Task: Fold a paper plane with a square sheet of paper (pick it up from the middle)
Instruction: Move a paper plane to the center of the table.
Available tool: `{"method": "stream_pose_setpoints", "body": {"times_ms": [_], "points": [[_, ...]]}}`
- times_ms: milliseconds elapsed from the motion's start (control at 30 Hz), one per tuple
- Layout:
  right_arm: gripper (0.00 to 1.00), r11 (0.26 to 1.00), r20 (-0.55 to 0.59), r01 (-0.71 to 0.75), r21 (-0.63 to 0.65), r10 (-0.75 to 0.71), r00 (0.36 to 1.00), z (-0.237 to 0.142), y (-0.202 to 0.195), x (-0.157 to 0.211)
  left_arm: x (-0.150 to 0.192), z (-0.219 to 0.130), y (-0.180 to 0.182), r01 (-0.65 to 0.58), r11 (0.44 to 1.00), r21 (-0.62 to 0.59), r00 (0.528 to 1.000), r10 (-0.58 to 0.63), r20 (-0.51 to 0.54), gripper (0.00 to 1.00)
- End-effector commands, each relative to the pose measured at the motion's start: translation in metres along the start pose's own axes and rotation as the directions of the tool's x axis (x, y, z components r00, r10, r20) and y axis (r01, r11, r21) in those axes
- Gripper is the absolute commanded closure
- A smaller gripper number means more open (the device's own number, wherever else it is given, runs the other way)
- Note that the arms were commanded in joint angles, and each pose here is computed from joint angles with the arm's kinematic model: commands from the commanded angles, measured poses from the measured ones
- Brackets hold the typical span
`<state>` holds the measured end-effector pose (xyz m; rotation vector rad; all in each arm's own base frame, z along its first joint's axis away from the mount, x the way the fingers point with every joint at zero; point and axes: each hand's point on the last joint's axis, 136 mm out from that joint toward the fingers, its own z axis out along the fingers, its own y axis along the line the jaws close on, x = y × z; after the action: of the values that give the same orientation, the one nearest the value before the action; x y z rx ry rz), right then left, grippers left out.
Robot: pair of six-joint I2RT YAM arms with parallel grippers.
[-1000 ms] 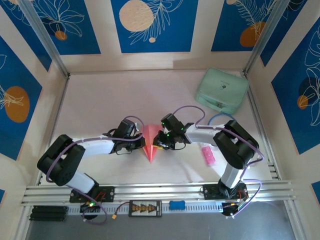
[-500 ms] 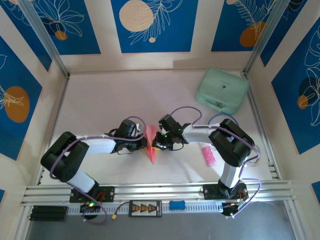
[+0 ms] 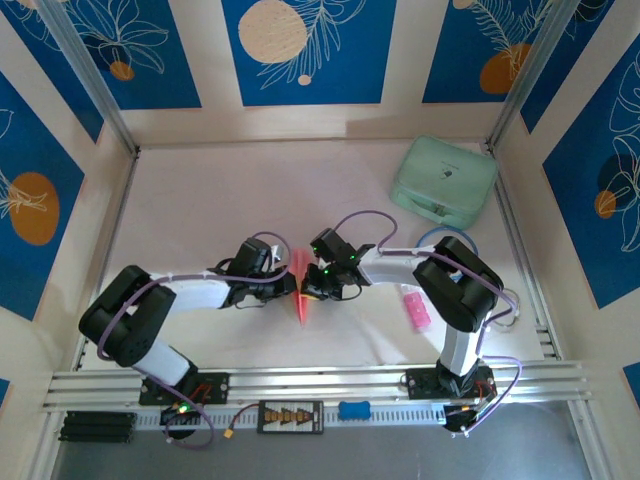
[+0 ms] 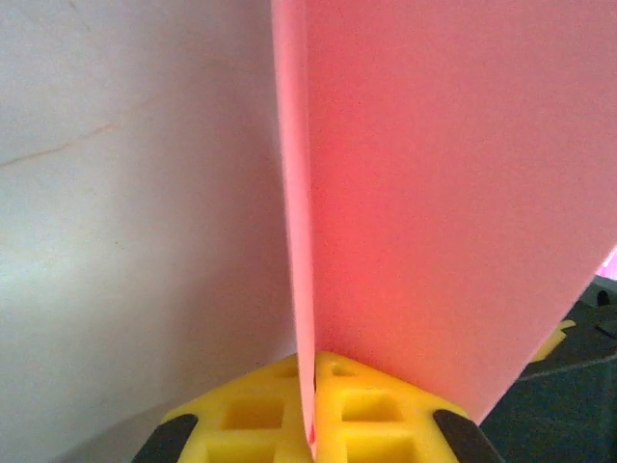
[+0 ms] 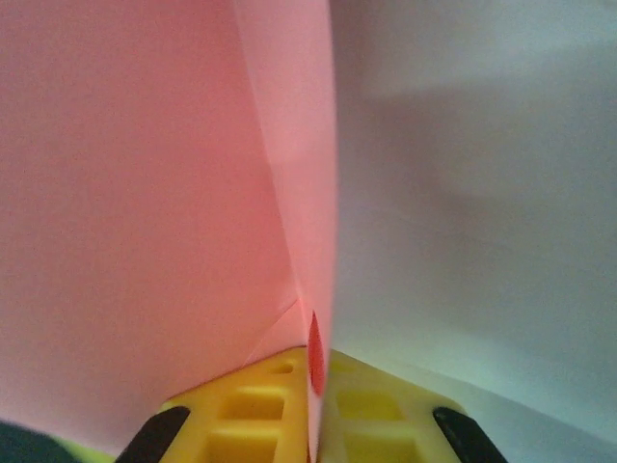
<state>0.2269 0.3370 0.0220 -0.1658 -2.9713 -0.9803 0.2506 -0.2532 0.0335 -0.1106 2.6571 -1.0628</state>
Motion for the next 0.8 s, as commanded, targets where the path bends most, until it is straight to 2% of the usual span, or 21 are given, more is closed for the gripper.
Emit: {"method": "stream_pose_setpoints", "body": {"times_ms": [0, 133, 267, 433, 533, 600, 700, 767], "points": [[0.9, 1.0, -0.016, 0.012, -0.026, -0.013, 1.0, 0.003, 0.007, 0.003, -0.005, -0.004, -0.005, 0.011, 0.999, 0.033, 1.0, -0.011, 0.021, 1.0], [0.88, 0.999, 0.014, -0.011, 0.031, 0.01, 1.0, -0.005, -0.006, -0.002, -0.006, -0.007, 0.004, 0.002, 0.999, -0.037, 1.0, -0.002, 0.021, 1.0], [0.82, 1.0, 0.039, -0.01, 0.024, 0.01, 0.999, -0.017, -0.011, -0.008, -0.007, -0.009, 0.014, -0.001, 0.992, -0.128, 1.0, 0.002, 0.005, 1.0], [0.77, 1.0, 0.04, 0.002, 0.018, -0.003, 0.999, -0.024, -0.01, -0.01, -0.01, -0.006, 0.011, -0.005, 0.992, -0.127, 1.0, 0.004, -0.007, 0.97], [0.73, 1.0, 0.04, 0.0, 0.021, -0.001, 0.999, -0.026, -0.012, -0.011, -0.012, -0.005, 0.008, -0.008, 0.993, -0.121, 1.0, 0.007, -0.011, 0.92], [0.72, 1.0, 0.053, -0.007, 0.024, 0.006, 0.999, -0.028, -0.015, -0.011, -0.012, -0.005, 0.008, -0.008, 0.992, -0.129, 1.0, 0.006, -0.013, 0.82], [0.72, 1.0, 0.057, -0.014, 0.02, 0.013, 0.998, -0.031, -0.017, -0.012, -0.013, -0.007, 0.007, -0.023, 0.991, -0.128, 1.0, 0.021, -0.014, 0.84], [0.71, 1.0, 0.059, -0.015, 0.019, 0.014, 0.998, -0.032, -0.017, -0.013, -0.016, -0.01, 0.005, -0.032, 0.99, -0.135, 0.999, 0.031, -0.006, 0.77]]}}
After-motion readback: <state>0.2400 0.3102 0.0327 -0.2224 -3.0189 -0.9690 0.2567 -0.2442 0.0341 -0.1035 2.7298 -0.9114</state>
